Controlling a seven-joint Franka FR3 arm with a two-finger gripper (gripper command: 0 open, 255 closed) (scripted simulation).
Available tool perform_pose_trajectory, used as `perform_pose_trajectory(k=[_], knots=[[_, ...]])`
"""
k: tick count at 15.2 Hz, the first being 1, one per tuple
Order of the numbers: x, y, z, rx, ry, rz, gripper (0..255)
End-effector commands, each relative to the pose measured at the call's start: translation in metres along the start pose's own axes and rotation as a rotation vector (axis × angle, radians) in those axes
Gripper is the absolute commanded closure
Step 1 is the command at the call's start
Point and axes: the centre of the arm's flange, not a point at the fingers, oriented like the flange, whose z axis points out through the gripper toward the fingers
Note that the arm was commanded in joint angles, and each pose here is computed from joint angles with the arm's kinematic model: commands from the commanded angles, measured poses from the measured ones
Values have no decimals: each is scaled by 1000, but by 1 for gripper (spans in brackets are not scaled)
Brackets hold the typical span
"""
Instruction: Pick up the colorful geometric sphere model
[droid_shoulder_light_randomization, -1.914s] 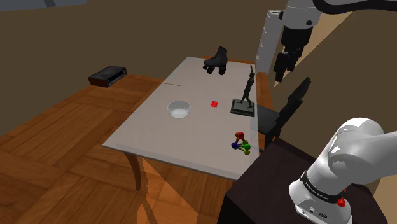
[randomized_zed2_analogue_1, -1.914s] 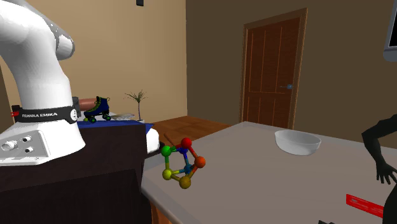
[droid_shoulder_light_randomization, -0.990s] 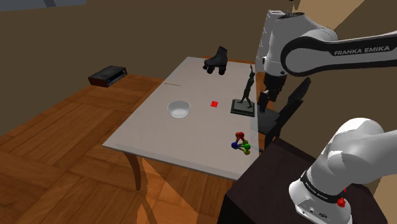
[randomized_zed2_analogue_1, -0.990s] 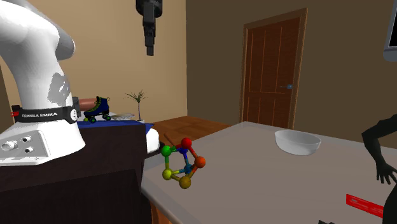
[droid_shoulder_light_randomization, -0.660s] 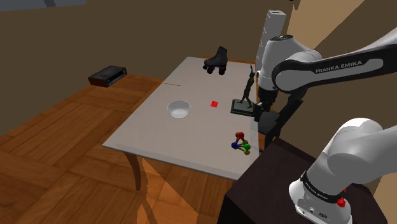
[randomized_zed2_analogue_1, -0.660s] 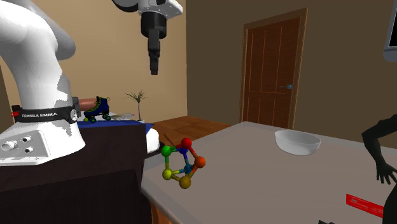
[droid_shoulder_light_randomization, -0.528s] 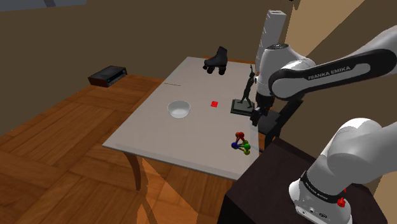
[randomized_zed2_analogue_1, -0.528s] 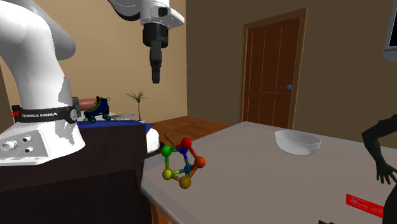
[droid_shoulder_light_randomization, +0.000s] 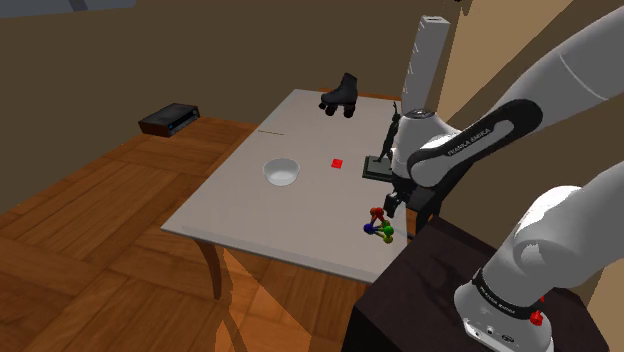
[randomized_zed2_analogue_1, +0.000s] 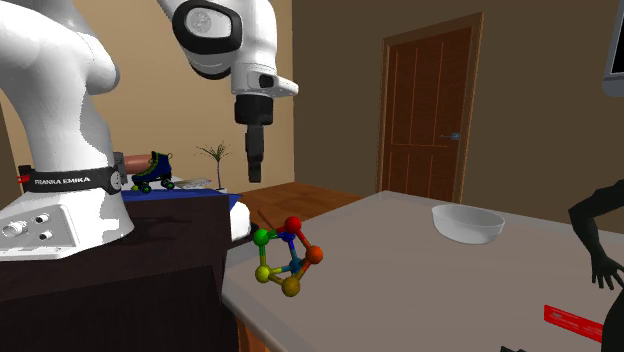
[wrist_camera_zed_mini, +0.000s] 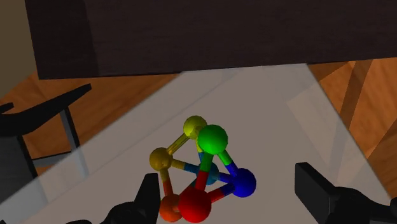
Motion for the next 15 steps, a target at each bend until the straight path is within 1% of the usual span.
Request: perform_pose_trajectory(k=[1, 5, 6, 13, 15], knots=[[7, 1, 29, 5, 2, 1, 0], [17, 1, 81, 14, 2, 2, 0], [17, 1, 83, 14, 2, 2, 0], [19, -2, 123, 14, 2, 2, 0], [19, -2, 123, 14, 2, 2, 0]])
